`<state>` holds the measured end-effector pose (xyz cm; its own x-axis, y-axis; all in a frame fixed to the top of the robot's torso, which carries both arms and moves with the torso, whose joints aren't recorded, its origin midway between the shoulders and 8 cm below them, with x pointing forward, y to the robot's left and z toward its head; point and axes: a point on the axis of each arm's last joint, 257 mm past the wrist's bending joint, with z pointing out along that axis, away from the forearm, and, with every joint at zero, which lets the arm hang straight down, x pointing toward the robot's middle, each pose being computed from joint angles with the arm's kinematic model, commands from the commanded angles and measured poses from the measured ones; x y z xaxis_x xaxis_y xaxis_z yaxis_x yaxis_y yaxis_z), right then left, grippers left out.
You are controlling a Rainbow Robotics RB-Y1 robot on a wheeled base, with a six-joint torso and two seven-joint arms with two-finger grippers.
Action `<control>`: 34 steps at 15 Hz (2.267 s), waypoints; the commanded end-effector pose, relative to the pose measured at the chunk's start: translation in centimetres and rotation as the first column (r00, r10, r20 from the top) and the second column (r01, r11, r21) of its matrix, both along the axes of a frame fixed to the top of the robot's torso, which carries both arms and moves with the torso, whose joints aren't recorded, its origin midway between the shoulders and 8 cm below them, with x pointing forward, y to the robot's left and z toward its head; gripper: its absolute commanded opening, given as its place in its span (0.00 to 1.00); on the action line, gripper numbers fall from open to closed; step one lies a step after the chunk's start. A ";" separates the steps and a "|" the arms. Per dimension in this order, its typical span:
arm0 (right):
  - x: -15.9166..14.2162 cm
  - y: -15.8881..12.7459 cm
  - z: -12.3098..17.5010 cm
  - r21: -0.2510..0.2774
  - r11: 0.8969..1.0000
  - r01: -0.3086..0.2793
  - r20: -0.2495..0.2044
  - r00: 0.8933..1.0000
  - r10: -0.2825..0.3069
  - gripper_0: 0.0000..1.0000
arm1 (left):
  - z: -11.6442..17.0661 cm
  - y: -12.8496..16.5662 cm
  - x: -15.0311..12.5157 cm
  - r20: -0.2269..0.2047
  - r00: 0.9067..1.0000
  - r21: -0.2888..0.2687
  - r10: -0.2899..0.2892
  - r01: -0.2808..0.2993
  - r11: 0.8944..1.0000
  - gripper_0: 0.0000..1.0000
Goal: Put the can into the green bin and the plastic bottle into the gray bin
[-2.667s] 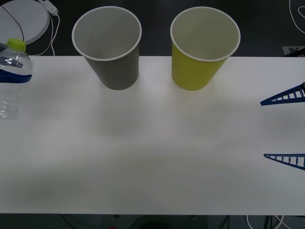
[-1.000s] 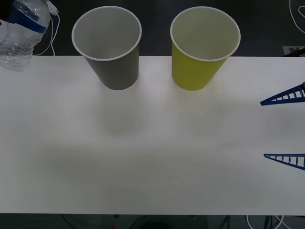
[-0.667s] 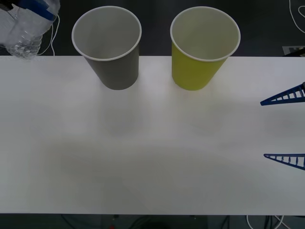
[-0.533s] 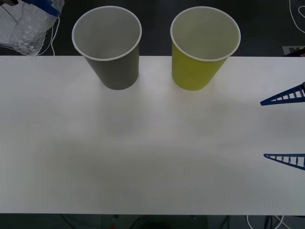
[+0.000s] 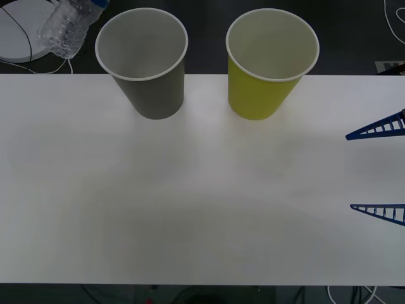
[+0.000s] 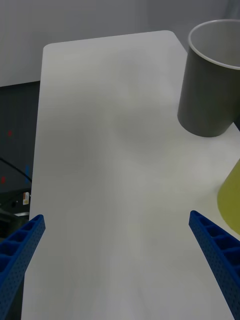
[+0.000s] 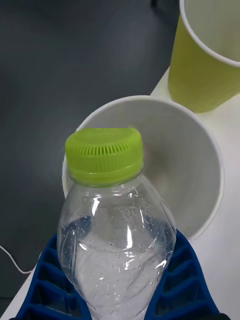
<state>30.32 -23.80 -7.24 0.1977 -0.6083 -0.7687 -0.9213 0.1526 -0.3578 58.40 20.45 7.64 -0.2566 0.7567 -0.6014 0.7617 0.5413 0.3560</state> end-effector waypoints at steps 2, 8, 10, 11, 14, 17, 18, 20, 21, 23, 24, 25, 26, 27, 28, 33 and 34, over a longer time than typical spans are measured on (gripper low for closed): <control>0.0 0.0 0.0 0.000 1.000 0.000 0.000 1.000 0.000 1.00 | 0.2 -2.1 0.7 -0.026 0.999 -0.037 -0.020 0.019 0.999 0.00; 0.0 0.0 0.0 0.000 1.000 0.000 0.000 1.000 0.000 1.00 | 0.7 -5.2 1.6 -0.038 0.999 0.101 -0.009 0.013 0.995 0.00; 0.0 0.0 0.0 0.000 1.000 0.000 0.000 1.000 0.000 1.00 | 1.2 -6.0 2.0 -0.057 0.998 0.088 -0.001 0.006 0.996 0.00; 0.0 0.0 0.0 0.000 1.000 0.000 0.000 1.000 0.000 1.00 | 1.4 -6.4 2.1 -0.064 0.998 0.084 0.000 0.006 0.996 0.00; 0.0 0.0 0.0 0.000 1.000 0.000 0.000 1.000 0.000 1.00 | 1.1 -7.2 2.4 -0.086 0.996 0.084 0.006 0.001 0.996 0.00; 0.0 0.0 0.0 0.000 1.000 0.000 0.000 1.000 0.000 1.00 | 0.9 -7.8 2.6 -0.101 0.995 0.092 0.017 -0.007 0.996 0.00; 0.0 0.0 0.0 0.000 1.000 0.000 0.000 1.000 0.000 1.00 | 0.8 -8.1 2.6 -0.105 0.994 0.095 0.015 -0.005 0.995 0.00; 0.0 0.0 0.0 0.000 1.000 0.000 0.000 1.000 0.000 1.00 | 0.7 -8.6 2.6 -0.108 0.994 0.102 0.017 -0.006 0.995 0.00; 0.0 0.0 0.0 0.000 1.000 0.000 0.000 1.000 0.000 1.00 | 0.6 -8.8 2.6 -0.108 0.994 0.106 0.016 -0.004 0.994 0.00; 0.0 0.0 0.0 0.000 1.000 0.000 0.000 1.000 0.000 1.00 | 0.4 -9.1 2.6 -0.110 0.994 0.110 0.015 -0.002 0.994 0.00; 0.0 0.0 0.0 0.000 1.000 0.000 0.000 1.000 0.000 1.00 | 0.4 -9.1 2.6 -0.111 0.994 0.109 0.016 -0.004 0.994 0.00; 0.0 0.0 0.0 0.000 1.000 0.000 0.000 1.000 0.000 1.00 | 0.5 -9.3 2.5 -0.110 0.994 0.108 0.011 0.001 0.994 0.00; 0.0 0.0 0.0 0.000 1.000 0.000 0.000 1.000 0.000 1.00 | 0.4 -9.3 2.5 -0.111 0.994 0.108 0.008 0.004 0.994 0.00; 0.0 0.0 0.0 0.000 1.000 0.000 0.000 1.000 0.000 1.00 | 0.4 -9.3 2.5 -0.111 0.994 0.109 0.008 0.004 0.994 0.01; 0.0 0.0 0.0 0.000 1.000 0.000 0.000 1.000 0.000 1.00 | 0.4 -9.3 2.5 -0.112 0.994 0.107 0.005 0.007 0.994 0.25; 0.0 0.0 0.0 0.000 1.000 0.000 0.000 1.000 0.000 1.00 | 0.4 -9.5 2.4 -0.112 0.994 0.106 -0.002 0.014 0.994 1.00; 0.0 0.0 0.0 0.000 1.000 0.000 0.000 1.000 0.000 1.00 | 0.5 -9.5 2.4 -0.111 0.994 0.104 -0.002 0.014 0.994 1.00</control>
